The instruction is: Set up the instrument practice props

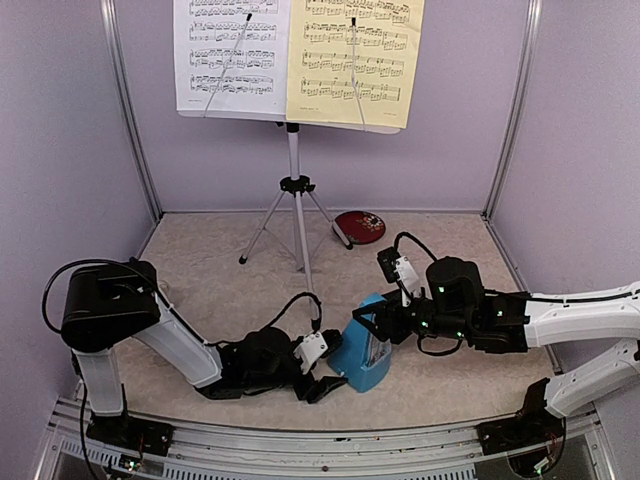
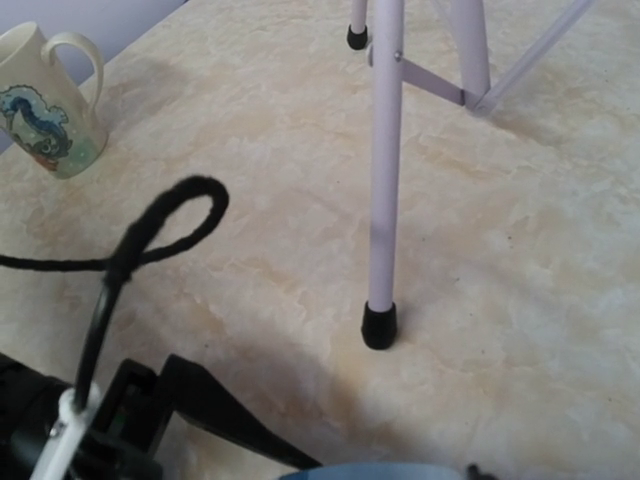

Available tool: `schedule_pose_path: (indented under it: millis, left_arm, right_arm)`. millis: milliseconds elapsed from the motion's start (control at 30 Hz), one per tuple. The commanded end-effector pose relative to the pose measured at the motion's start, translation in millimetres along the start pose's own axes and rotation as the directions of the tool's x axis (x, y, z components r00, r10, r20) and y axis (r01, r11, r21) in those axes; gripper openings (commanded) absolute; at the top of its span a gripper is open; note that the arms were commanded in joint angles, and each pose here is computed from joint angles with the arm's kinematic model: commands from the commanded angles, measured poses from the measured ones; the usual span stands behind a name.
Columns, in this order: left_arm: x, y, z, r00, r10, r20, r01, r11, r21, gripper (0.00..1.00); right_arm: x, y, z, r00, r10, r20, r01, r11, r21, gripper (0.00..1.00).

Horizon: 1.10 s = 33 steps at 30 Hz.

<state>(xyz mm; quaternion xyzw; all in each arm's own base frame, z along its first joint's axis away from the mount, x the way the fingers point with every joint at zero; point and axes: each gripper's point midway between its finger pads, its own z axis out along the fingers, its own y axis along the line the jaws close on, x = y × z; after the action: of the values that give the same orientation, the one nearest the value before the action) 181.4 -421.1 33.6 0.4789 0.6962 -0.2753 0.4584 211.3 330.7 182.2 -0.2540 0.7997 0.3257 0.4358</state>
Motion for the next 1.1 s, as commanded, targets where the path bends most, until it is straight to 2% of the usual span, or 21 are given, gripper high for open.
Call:
schedule_pose_path:
  millis: [0,200,433,467,600,700,800,867,967,1067]
  left_arm:
    - [-6,0,4,1.000,-0.011,0.023,0.010,1.000,0.015,0.75]
    - [-4,0,4,1.000,-0.014,0.020,0.014,1.000,0.022,0.61]
    - [-4,1,4,1.000,-0.012,0.017,0.012,1.000,0.025,0.58]
    - [-3,2,4,1.000,-0.012,0.014,0.011,1.000,0.019,0.60]
    - [-5,6,-2,1.000,0.002,0.017,-0.002,1.000,-0.009,0.82]
    - [-5,11,-12,1.000,0.007,0.025,-0.006,0.999,-0.036,0.92]
    - [-6,17,-25,0.999,-0.007,0.035,0.009,0.998,-0.067,0.95]
    - [-4,20,-32,0.999,-0.023,0.042,0.026,0.996,-0.084,0.96]
    - [-5,22,-42,0.997,-0.051,0.060,0.056,0.994,-0.095,0.96]
    - [-6,23,-50,0.995,-0.067,0.069,0.073,0.993,-0.095,0.96]
  right_arm:
    - [-13,11,0,0.999,0.028,0.044,-0.025,0.998,-0.062,0.34]
    - [-11,12,0,0.999,-0.002,0.042,0.004,0.998,-0.064,0.34]
    - [-12,12,1,0.999,-0.005,0.042,0.007,0.998,-0.065,0.34]
    - [-12,12,1,0.999,-0.005,0.041,0.008,0.998,-0.064,0.35]
    - [-14,10,0,0.999,-0.003,0.052,0.005,0.999,-0.052,0.35]
    - [-21,5,-1,0.997,0.011,0.078,-0.010,1.000,-0.020,0.36]
    - [-30,2,0,0.992,0.051,0.118,-0.052,0.999,0.004,0.48]
    - [-36,10,2,0.989,0.060,0.137,-0.058,0.998,-0.021,0.65]
    - [-44,30,2,0.988,0.045,0.148,-0.031,0.995,-0.091,0.85]
    - [-53,43,-9,0.985,0.046,0.168,-0.019,0.987,-0.162,0.95]
